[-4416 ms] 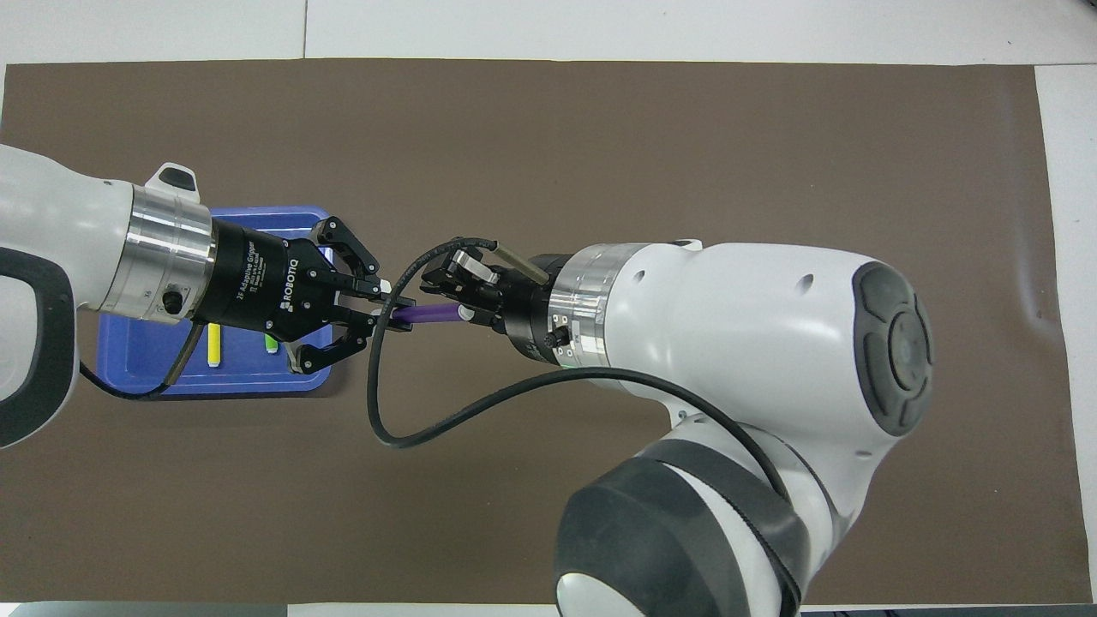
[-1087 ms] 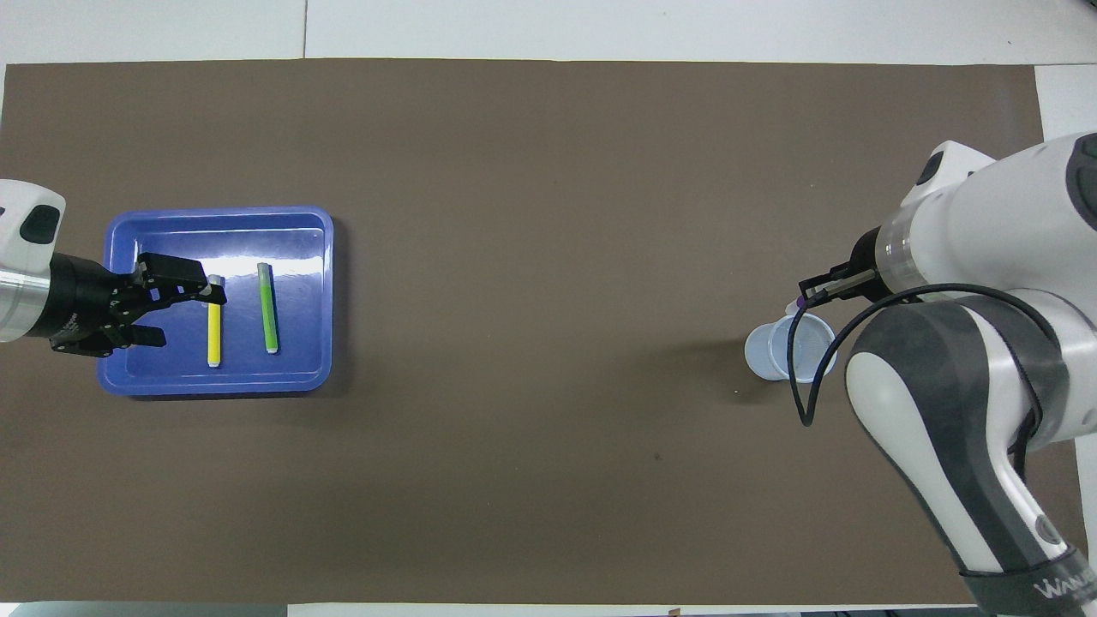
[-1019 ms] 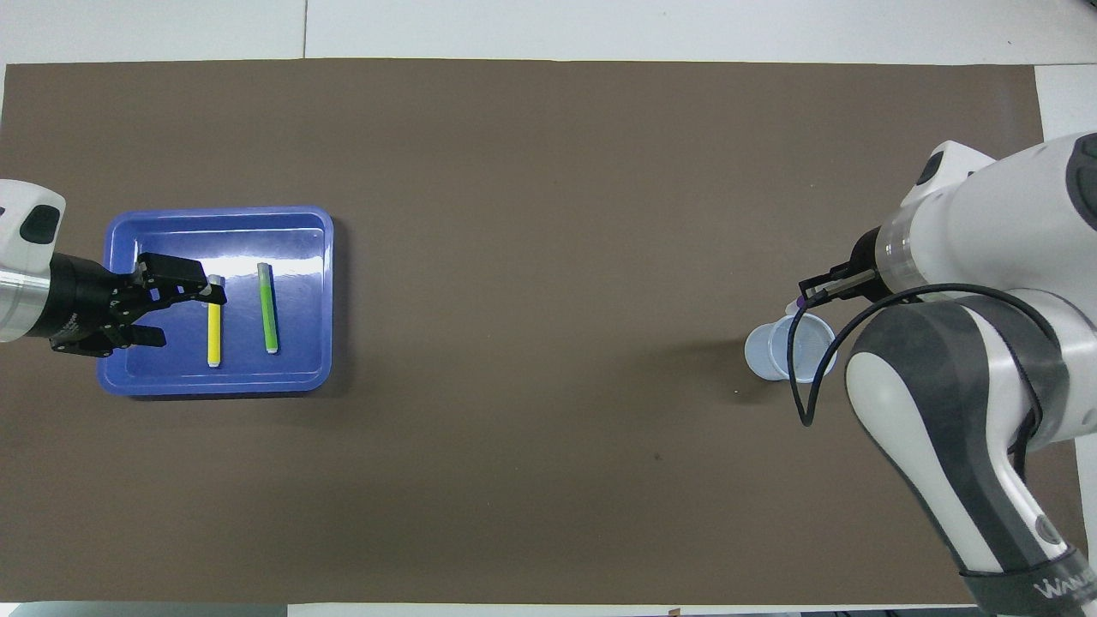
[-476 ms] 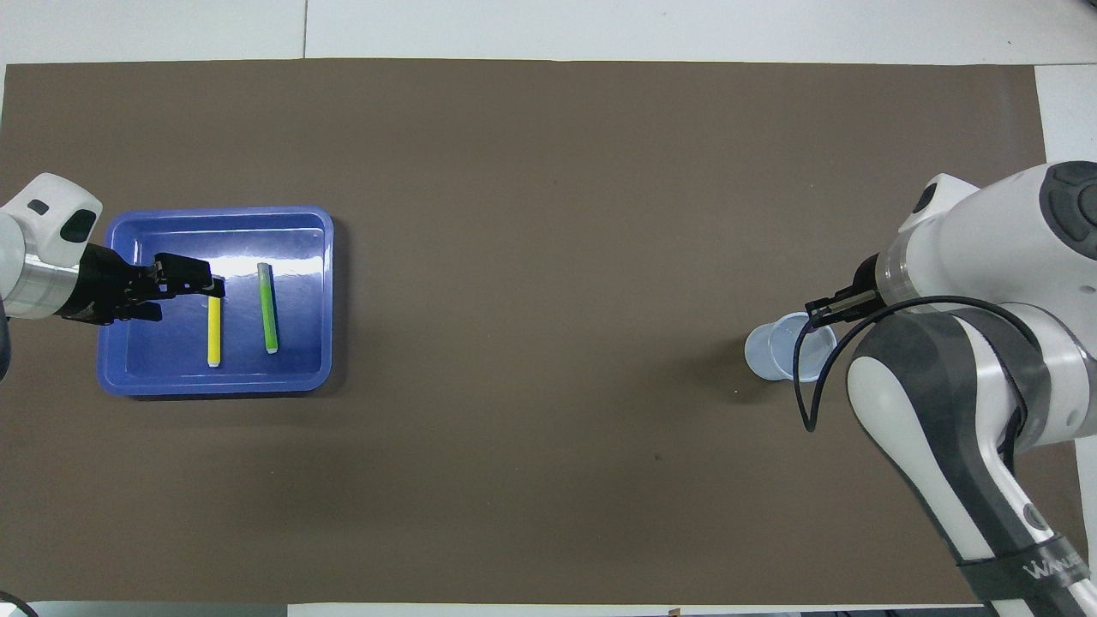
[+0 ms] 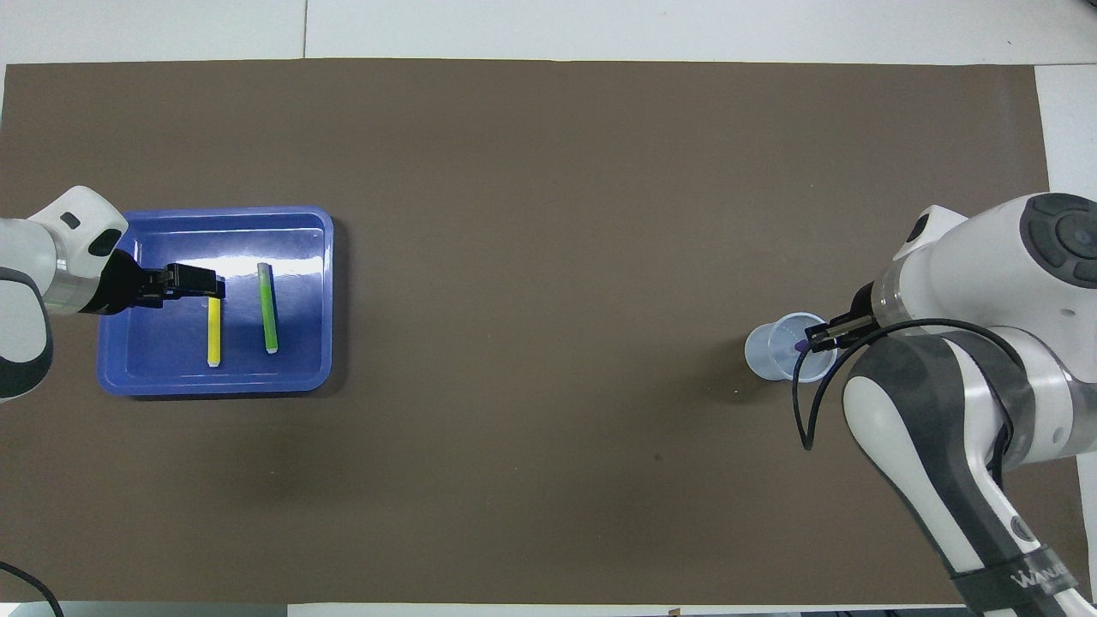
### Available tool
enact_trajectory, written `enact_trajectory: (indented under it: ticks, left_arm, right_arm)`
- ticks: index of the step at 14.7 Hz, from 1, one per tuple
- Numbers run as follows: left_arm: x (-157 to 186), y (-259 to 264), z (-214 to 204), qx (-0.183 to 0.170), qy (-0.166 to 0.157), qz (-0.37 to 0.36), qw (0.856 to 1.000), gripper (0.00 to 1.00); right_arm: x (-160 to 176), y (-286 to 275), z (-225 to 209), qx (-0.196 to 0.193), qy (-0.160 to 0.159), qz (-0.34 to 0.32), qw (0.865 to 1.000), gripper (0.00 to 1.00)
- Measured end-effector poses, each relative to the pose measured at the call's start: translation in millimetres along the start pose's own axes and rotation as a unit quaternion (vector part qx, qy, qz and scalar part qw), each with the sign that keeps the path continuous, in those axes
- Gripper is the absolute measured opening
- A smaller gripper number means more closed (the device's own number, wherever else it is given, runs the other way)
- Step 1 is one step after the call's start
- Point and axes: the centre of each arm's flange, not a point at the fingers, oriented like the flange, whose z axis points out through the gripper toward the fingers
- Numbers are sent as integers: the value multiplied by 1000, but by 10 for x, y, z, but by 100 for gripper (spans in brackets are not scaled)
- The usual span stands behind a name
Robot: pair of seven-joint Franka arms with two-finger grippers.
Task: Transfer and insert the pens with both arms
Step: 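Grasp the yellow pen with the left gripper while the right gripper returns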
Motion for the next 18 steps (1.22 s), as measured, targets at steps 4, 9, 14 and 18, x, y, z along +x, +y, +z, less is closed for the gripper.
enact_trajectory:
  ticks: [4,9,14,18]
  left_arm:
    - [49,-49,205,27,-8,47,999,100]
    - [72,-81,410,43,-23,109,993,98]
    - [86,-132,729,43,-36,137,989,78]
    - [97,-159,854,45,-41,140,988,67]
  right_arm:
    - [36,-119,-375,27,30,4,999,97]
    - [13,-401,-1281,160,84,20,983,100]
    - [-70,-585,-1465,256,64,106,959,100]
    - [-69,-671,-1497,305,42,179,935,100]
